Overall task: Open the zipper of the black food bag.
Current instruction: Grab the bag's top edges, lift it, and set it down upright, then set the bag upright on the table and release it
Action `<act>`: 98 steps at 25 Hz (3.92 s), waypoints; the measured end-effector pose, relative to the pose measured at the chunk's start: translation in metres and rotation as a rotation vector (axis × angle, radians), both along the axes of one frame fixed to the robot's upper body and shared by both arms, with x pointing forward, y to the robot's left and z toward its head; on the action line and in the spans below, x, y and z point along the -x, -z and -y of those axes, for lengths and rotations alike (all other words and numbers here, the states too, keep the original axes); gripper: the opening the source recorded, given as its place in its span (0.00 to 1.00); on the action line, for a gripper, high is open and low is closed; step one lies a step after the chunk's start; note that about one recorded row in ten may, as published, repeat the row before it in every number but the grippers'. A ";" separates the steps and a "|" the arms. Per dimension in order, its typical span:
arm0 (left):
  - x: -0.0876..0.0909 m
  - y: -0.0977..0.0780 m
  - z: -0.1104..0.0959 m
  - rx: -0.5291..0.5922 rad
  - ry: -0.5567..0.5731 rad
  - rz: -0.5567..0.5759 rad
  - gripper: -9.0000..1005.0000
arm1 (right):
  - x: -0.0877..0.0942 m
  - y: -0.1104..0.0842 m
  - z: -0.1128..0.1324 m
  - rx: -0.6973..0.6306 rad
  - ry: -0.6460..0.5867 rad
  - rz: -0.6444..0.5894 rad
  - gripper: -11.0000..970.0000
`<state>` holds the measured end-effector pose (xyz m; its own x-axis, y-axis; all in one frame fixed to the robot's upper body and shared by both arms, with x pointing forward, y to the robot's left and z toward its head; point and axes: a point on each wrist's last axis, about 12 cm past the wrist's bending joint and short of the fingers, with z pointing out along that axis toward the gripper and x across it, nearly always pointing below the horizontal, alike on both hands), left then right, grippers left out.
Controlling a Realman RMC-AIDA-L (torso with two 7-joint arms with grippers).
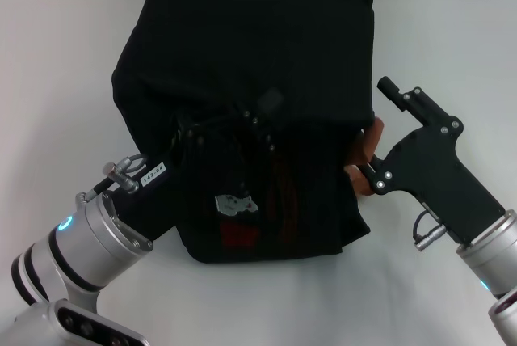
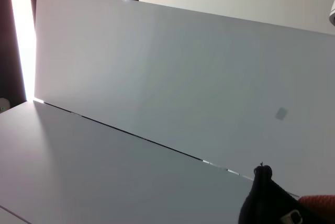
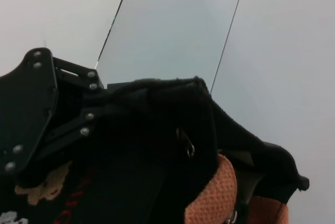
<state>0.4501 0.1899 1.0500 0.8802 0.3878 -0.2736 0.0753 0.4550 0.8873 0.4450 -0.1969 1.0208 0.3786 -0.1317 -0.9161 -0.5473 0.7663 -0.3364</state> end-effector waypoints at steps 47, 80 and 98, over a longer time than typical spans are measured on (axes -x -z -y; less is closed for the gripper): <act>-0.001 -0.001 0.000 0.012 0.003 -0.008 0.09 | 0.001 0.030 -0.005 0.306 0.089 -0.074 0.01; 0.026 0.041 -0.051 0.448 -0.262 -0.696 0.10 | 0.032 -0.002 0.054 -0.254 0.118 -0.061 0.73; 0.020 0.036 -0.018 0.482 0.069 -0.929 0.18 | 0.053 -0.020 0.087 -0.380 -0.218 -0.123 0.79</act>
